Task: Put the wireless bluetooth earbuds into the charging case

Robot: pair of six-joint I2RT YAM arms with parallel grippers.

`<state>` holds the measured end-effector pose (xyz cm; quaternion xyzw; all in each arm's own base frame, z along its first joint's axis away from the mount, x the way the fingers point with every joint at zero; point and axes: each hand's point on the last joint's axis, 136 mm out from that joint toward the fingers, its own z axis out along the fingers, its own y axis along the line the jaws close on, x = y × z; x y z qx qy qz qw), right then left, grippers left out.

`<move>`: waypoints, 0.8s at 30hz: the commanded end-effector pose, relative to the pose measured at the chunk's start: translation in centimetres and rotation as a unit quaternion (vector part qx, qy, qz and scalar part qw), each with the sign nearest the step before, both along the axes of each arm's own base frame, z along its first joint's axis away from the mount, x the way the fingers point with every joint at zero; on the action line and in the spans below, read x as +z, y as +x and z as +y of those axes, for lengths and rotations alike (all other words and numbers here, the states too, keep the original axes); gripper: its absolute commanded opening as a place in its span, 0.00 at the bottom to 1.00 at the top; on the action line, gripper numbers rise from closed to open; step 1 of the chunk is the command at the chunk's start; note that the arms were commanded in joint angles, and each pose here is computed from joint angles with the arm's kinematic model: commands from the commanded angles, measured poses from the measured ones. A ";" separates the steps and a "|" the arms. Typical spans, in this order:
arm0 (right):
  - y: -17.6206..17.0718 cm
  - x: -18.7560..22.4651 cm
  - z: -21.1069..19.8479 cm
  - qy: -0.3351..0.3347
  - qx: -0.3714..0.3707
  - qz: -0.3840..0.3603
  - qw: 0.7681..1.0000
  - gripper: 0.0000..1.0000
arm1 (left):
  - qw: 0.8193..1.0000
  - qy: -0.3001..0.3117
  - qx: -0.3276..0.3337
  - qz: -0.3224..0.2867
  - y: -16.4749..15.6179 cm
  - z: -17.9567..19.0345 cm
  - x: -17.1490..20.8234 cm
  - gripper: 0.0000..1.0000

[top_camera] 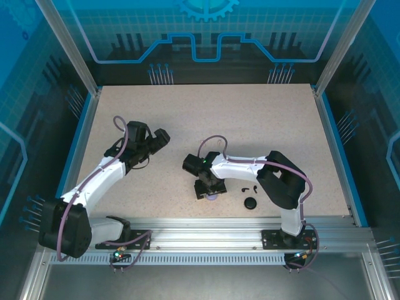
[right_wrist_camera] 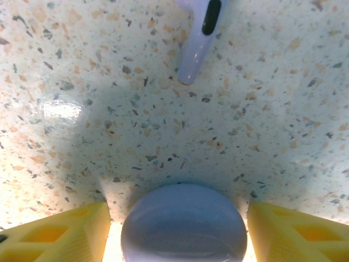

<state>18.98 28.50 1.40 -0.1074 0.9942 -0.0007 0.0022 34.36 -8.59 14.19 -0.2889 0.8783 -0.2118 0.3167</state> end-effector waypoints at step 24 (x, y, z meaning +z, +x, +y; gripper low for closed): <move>-1.1 0.1 -1.0 0.003 -0.008 0.012 1.000 0.50 | 0.999 -0.031 0.012 -0.008 -0.5 -0.1 -0.2 0.99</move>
